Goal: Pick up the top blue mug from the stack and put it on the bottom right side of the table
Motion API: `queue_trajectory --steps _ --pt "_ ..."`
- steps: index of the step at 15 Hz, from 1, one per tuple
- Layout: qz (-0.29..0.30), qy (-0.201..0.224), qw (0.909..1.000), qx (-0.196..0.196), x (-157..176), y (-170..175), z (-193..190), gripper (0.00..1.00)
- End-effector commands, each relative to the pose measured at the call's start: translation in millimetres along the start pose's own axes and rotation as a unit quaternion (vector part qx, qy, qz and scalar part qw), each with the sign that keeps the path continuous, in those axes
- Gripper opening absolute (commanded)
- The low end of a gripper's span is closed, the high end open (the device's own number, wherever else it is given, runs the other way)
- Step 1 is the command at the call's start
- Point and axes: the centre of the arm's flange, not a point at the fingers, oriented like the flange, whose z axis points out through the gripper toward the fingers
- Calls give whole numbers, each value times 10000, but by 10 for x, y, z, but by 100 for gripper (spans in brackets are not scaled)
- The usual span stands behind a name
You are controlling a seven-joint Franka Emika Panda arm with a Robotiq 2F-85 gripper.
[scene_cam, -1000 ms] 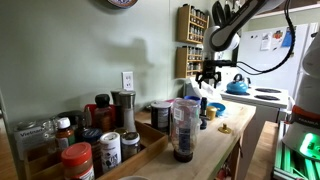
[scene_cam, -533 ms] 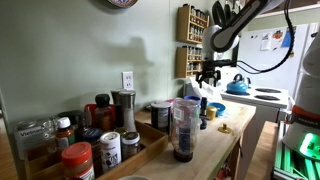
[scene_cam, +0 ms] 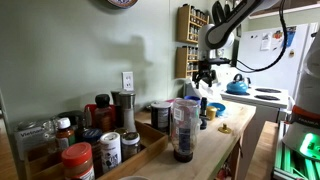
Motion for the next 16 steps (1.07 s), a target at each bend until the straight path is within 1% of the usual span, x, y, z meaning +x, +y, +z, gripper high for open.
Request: queue_trajectory --steps 1,4,5,6,7,8,9,10,11,12,14,15,16 --pt "-28 -48 10000 18 28 -4 11 100" --pt "-22 -30 10000 16 32 -7 -1 100" --pt "-248 143 9992 291 48 -64 26 100" --pt "-338 245 9963 754 131 -98 24 100" --pt "-416 306 9939 972 209 -102 29 100" --pt "-336 355 9910 1244 375 -70 104 100" --pt "-443 455 9878 1421 440 -66 139 100" --pt "-624 511 9858 1473 531 -49 211 100" --pt "-914 604 9841 1400 590 -16 261 100" --pt "-1204 683 9843 1097 649 38 310 100" --pt "-1711 636 9806 719 708 168 358 100" --pt "-1838 644 9799 425 724 258 363 100" --pt "-2020 663 9769 199 713 360 331 100"
